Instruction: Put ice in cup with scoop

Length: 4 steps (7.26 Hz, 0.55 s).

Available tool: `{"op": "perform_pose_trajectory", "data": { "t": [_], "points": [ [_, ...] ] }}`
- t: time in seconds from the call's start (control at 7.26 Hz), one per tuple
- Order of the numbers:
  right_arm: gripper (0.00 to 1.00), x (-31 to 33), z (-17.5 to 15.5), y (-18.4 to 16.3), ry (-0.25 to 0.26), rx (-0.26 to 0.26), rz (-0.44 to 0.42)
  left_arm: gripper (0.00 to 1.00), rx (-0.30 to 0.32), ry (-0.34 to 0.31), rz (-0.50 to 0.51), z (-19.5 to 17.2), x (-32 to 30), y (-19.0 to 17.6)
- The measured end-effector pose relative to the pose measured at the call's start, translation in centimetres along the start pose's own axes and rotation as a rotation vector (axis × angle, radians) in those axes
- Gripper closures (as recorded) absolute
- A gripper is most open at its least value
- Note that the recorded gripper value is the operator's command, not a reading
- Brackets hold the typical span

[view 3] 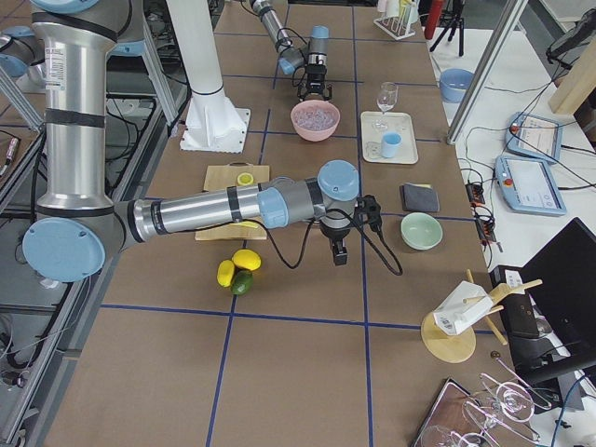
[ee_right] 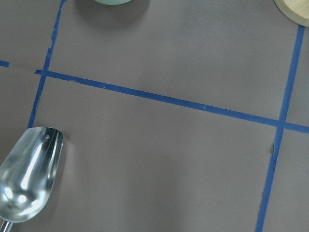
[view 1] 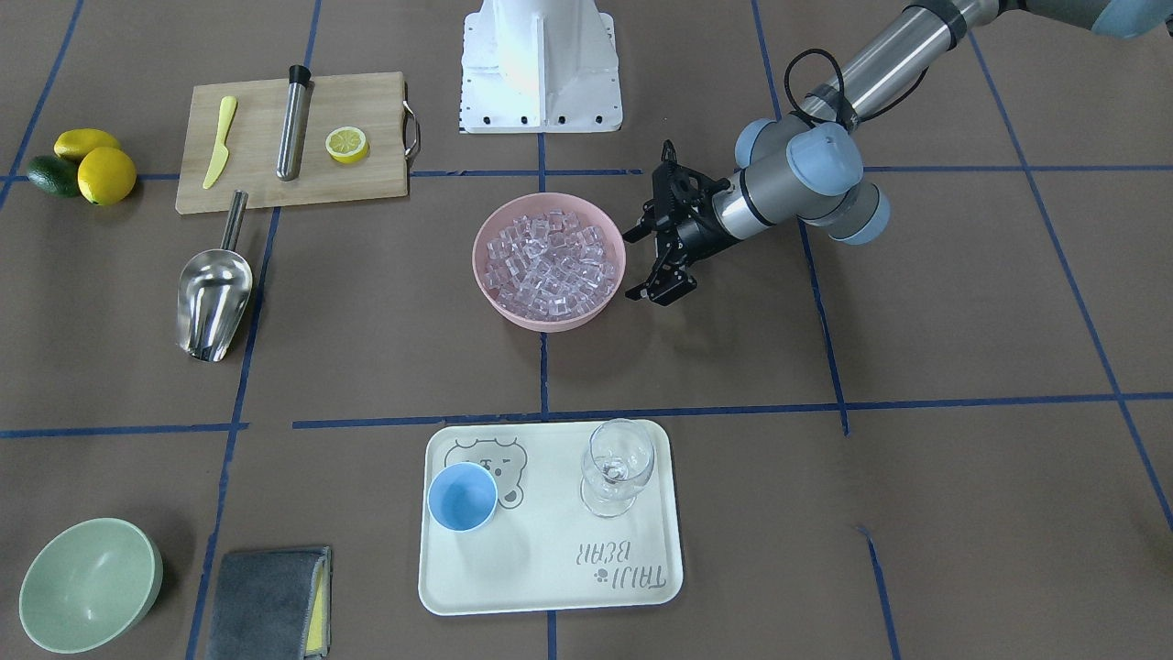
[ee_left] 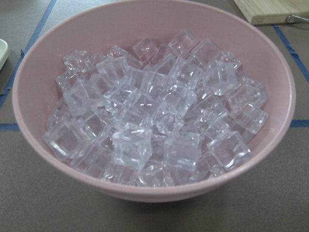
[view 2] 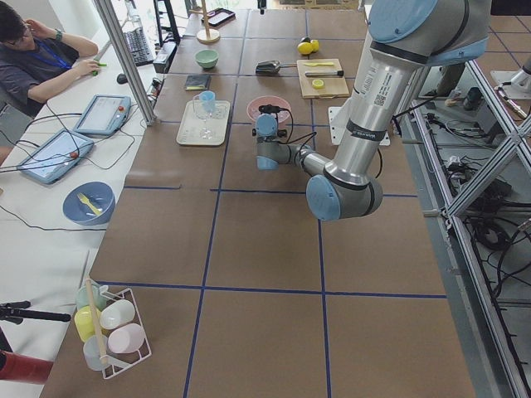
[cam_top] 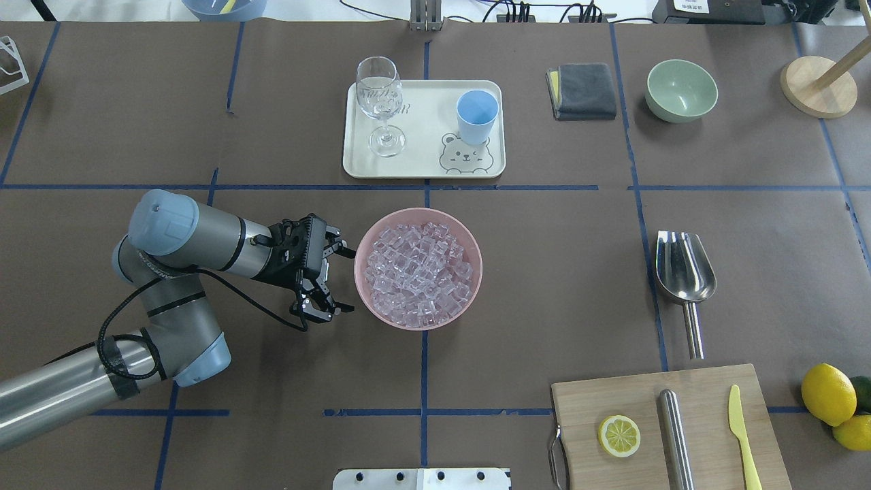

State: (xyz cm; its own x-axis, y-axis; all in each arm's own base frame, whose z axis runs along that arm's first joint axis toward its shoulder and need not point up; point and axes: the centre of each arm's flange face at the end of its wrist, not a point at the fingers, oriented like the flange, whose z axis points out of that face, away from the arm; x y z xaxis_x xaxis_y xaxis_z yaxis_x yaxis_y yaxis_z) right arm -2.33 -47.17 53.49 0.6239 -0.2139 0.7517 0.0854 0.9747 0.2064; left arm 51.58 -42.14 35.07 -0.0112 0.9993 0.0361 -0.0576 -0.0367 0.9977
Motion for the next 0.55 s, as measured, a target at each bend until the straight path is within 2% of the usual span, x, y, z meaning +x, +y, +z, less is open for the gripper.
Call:
{"op": "perform_pose_trajectory", "data": {
  "t": [0.28, 0.55],
  "points": [
    [0.0, -2.7, 0.1, -0.3, 0.006, 0.001, 0.025, 0.0, 0.022, -0.016, -0.022, 0.7, 0.1, -0.6],
    [0.0, -8.3, 0.6, -0.4, 0.062, 0.017, 0.088, 0.0, 0.029, -0.028, -0.037, 1.1, 0.2, -0.8]
  ]
}}
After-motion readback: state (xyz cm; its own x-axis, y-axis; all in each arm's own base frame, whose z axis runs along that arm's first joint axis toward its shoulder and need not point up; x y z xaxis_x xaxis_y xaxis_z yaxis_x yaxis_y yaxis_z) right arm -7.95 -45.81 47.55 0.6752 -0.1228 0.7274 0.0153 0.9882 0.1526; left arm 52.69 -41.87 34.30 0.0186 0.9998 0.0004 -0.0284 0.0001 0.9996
